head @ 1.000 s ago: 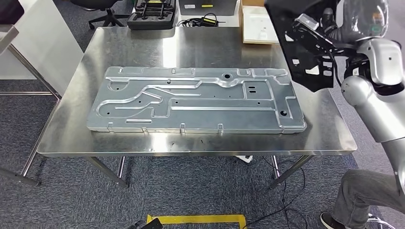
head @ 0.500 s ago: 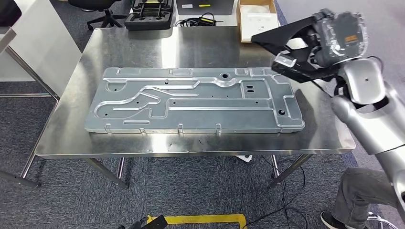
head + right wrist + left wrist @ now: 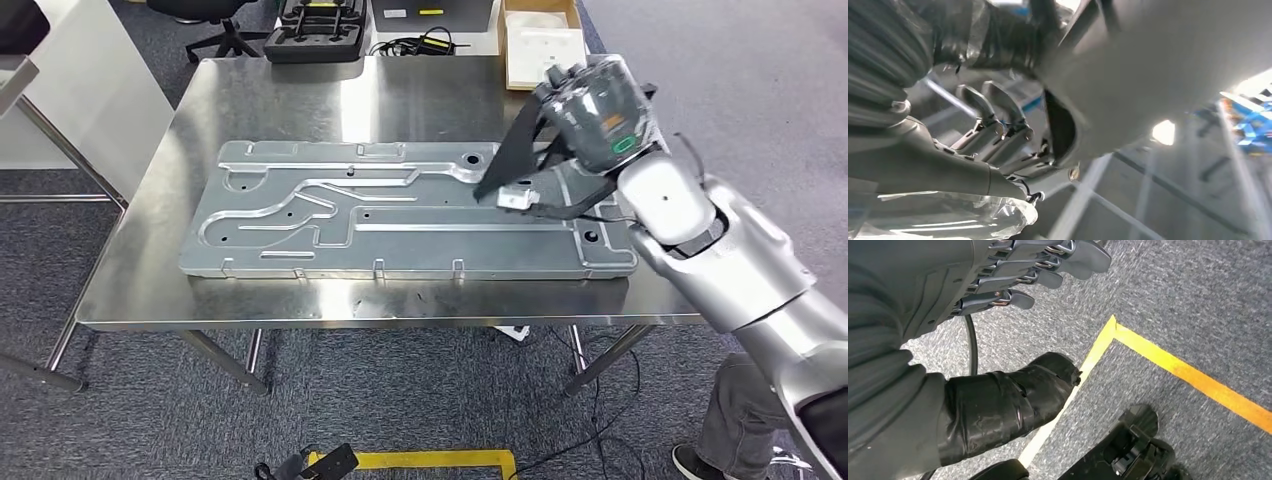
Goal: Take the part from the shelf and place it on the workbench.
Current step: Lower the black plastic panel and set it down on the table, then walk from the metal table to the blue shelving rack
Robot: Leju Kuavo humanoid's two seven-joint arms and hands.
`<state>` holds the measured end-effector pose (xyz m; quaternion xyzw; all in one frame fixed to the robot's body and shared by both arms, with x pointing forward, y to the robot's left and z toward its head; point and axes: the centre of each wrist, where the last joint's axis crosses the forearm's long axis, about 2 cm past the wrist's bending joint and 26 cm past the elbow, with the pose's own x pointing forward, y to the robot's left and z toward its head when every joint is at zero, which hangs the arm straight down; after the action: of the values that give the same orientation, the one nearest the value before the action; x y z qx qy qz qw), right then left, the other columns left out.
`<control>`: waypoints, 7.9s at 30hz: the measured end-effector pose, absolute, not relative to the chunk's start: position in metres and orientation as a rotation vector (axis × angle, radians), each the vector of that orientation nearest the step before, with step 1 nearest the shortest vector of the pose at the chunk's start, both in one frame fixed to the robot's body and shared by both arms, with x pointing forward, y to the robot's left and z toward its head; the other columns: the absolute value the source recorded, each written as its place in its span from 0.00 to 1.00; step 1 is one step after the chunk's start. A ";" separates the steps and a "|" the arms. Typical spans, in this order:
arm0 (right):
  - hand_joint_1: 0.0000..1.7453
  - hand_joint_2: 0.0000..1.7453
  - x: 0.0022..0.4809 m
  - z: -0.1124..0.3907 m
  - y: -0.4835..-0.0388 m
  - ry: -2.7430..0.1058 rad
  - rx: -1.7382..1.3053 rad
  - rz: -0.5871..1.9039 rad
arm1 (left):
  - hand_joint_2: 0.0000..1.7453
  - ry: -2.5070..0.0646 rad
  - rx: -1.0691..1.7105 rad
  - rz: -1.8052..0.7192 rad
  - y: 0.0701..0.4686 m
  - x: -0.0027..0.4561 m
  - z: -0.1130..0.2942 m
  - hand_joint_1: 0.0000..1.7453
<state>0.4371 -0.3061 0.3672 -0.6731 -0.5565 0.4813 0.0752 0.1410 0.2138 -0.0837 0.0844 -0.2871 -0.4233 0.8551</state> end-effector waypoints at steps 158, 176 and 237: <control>0.00 0.00 0.171 -0.077 -0.266 -0.579 -0.075 -0.054 | 0.00 -0.397 0.322 -0.364 0.186 0.077 -0.092 0.00; 0.00 0.00 0.172 -0.077 -0.269 -0.535 -0.147 0.067 | 0.00 -0.389 0.310 -0.249 0.172 0.076 -0.089 0.00; 0.00 0.00 0.133 -0.091 -0.270 -0.440 -0.208 -0.009 | 1.00 -0.412 0.331 -0.430 0.206 0.076 -0.097 0.00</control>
<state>0.1330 -0.2703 -0.0915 -0.1029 -0.2179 -0.0045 0.9705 0.0760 0.2059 -0.0966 0.1624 -0.2020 -0.2107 0.9426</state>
